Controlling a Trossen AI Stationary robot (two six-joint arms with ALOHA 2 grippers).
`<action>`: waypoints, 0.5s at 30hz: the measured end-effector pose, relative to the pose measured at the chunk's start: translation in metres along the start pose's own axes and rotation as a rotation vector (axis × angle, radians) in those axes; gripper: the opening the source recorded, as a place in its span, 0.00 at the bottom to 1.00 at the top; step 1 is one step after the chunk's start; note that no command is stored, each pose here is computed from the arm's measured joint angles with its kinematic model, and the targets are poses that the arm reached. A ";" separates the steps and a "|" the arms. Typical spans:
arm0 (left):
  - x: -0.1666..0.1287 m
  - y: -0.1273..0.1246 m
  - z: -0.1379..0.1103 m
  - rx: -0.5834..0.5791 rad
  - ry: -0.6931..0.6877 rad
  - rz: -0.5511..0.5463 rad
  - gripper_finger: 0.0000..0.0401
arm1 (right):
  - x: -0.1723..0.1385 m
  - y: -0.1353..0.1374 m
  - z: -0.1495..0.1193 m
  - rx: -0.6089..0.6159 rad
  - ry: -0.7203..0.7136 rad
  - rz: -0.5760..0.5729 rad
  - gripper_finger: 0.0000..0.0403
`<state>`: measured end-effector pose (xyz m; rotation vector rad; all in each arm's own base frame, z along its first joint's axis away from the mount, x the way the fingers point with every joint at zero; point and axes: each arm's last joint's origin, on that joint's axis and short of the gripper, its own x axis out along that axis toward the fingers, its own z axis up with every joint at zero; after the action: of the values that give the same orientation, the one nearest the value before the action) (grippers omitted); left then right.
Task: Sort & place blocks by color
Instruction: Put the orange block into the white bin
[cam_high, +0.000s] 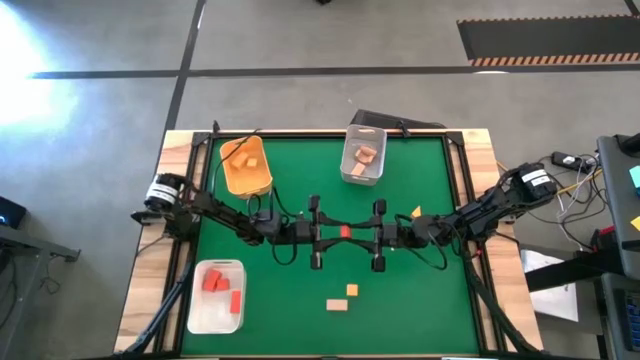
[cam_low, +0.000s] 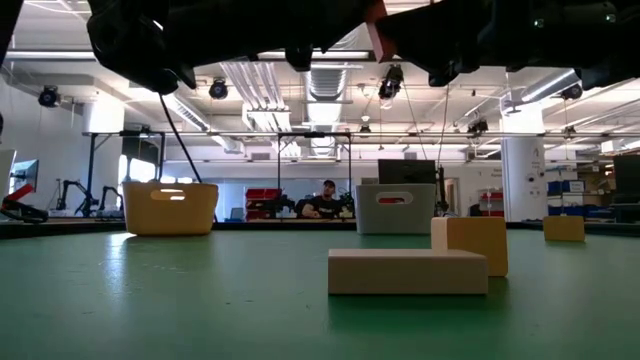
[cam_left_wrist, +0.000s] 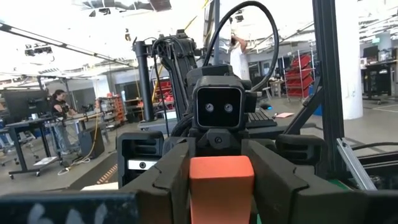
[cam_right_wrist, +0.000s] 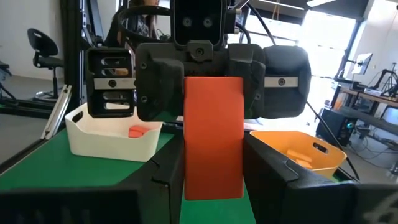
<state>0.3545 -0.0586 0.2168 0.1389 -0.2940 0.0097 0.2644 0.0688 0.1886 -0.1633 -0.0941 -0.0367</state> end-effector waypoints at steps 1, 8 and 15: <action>0.000 0.000 0.001 -0.001 0.000 0.000 0.29 | 0.000 0.000 0.000 0.005 -0.001 0.000 0.31; -0.007 -0.002 -0.002 0.009 0.064 0.016 0.29 | 0.001 0.001 0.003 0.089 0.027 0.006 0.59; -0.017 -0.007 0.004 0.069 0.310 0.162 0.29 | -0.011 -0.017 0.038 0.092 0.037 -0.199 0.70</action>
<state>0.3373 -0.0655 0.2147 0.1796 0.0055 0.2008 0.2493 0.0588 0.2276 -0.0612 -0.0747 -0.2334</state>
